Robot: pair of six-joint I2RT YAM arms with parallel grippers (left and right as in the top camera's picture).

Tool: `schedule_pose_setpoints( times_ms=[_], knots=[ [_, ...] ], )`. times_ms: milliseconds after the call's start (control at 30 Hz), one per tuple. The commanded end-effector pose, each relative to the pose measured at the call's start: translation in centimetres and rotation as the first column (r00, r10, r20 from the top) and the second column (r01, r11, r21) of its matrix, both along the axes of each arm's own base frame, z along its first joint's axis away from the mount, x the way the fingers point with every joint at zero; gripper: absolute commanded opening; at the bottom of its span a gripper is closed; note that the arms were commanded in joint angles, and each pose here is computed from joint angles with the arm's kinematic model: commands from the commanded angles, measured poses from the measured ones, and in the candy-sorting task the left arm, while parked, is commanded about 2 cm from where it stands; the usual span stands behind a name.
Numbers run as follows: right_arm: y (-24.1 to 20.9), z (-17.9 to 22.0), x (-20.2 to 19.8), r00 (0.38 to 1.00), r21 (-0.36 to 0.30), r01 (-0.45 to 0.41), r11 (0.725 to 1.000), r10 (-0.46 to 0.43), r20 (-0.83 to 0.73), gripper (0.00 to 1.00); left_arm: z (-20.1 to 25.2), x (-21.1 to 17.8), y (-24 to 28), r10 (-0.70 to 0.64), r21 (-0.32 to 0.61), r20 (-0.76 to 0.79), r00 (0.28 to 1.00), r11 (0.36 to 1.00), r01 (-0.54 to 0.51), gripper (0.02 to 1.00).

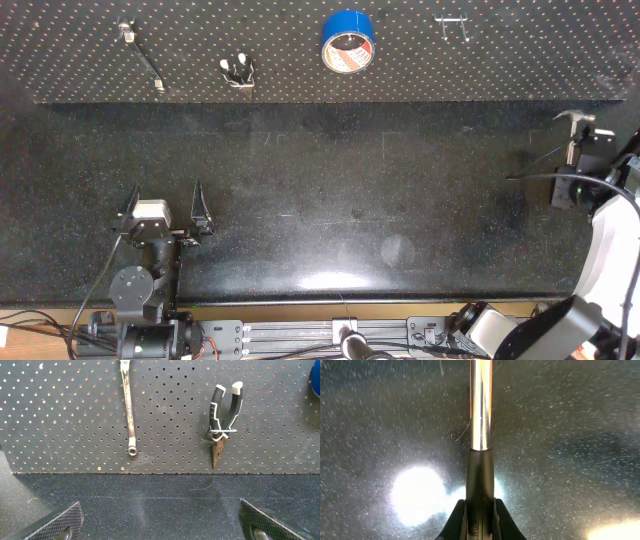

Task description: Place Tools Onto Pegboard

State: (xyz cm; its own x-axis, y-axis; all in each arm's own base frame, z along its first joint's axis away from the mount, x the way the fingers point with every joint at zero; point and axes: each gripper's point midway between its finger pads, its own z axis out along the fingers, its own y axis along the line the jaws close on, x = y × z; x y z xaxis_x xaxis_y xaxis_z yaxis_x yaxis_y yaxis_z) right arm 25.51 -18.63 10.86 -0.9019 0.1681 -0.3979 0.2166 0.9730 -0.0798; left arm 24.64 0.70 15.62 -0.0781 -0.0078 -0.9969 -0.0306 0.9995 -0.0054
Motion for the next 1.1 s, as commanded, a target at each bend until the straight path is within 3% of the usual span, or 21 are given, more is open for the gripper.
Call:
schedule_pose_setpoints(
  times_ms=[33, 200, 467, 600, 800, 967, 1100],
  knots=[
    [-0.7, 1.9, 0.9, 0.995, -0.037, 0.032, 0.999, -0.028, 0.091, 0.075, 0.0, -0.1, 0.1, 0.003, -0.016, 0.001, 1.000, 1.000, -0.003, 0.996],
    [-0.8, 5.1, 2.4, 0.952, 0.003, 0.177, 0.984, -0.172, 0.252, 0.075, 0.0, 0.0, 0.1, 0.003, -0.016, 0.002, 1.000, 1.000, -0.003, 0.996],
    [3.7, 8.2, 4.4, 0.909, 0.098, 0.190, 0.977, -0.213, 0.359, 0.073, 0.0, 0.0, 0.1, 0.003, -0.016, 0.002, 1.000, 1.000, -0.003, 0.996],
    [7.1, 10.7, 5.8, 0.882, 0.119, 0.121, 0.985, -0.162, 0.442, 0.075, 0.0, 0.0, 0.1, 0.003, -0.016, 0.002, 1.000, 1.000, -0.003, 0.996],
    [10.7, 14.4, 7.3, 0.838, 0.070, 0.001, 0.998, -0.039, 0.544, 0.075, 0.0, -0.1, 0.1, 0.003, -0.016, 0.001, 1.000, 1.000, -0.003, 0.996],
    [11.9, 18.0, 8.9, 0.774, -0.001, -0.024, 1.000, 0.019, 0.633, 0.075, 0.0, 0.0, 0.1, 0.003, -0.016, 0.002, 1.000, 1.000, -0.003, 0.996],
    [13.1, 20.1, 10.0, 0.720, 0.013, -0.040, 0.999, 0.020, 0.693, 0.075, 0.0, 0.0, 0.1, 0.003, -0.016, 0.002, 1.000, 1.000, -0.003, 0.996]
  ],
)
